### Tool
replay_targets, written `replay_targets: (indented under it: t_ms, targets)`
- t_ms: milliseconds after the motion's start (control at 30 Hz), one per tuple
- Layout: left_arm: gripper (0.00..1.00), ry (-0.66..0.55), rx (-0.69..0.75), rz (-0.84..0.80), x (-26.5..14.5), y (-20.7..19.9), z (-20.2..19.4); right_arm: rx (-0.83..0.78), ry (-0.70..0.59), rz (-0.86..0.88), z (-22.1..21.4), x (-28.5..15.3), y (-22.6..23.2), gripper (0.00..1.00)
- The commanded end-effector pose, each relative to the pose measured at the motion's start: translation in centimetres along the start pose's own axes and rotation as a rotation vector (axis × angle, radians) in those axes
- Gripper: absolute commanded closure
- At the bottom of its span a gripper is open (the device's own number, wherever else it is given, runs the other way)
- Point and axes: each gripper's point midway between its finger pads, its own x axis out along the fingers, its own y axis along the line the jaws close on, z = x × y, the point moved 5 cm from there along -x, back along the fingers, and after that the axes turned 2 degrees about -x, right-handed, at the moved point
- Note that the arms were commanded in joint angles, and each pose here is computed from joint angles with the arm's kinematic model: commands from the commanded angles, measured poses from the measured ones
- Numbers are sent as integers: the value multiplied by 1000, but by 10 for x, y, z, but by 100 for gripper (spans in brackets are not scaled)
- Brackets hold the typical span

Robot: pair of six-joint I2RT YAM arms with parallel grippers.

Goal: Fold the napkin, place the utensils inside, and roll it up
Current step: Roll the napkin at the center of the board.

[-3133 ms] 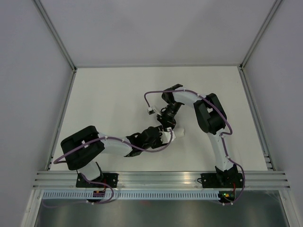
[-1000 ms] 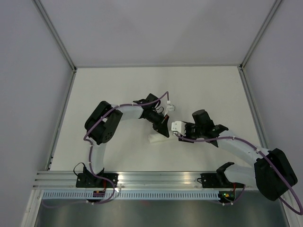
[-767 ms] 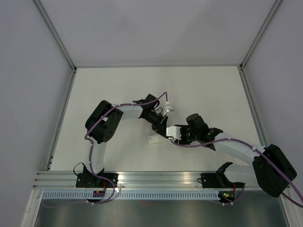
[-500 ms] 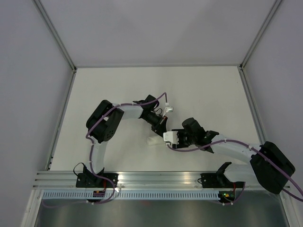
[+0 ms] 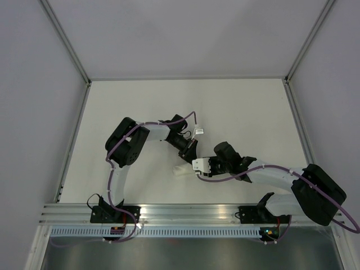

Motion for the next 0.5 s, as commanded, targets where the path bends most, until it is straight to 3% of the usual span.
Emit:
replay_targets:
  t_ms: [0, 167, 200, 233, 467]
  targets:
    - [66, 103, -133, 182, 6, 37, -37, -19, 70, -9, -14, 3, 2, 74]
    - [59, 75, -126, 182, 1, 34, -30, -30, 72, 21, -15, 6, 5, 76]
    - [49, 67, -127, 177, -1, 33, -29, -32, 72, 29, -15, 7, 6, 76]
    - [47, 48, -123, 171, -2, 33, -26, -33, 74, 33, -15, 7, 6, 76]
    - [47, -82, -75, 143, -29, 20, -6, -52, 78, 38, -15, 11, 3, 76]
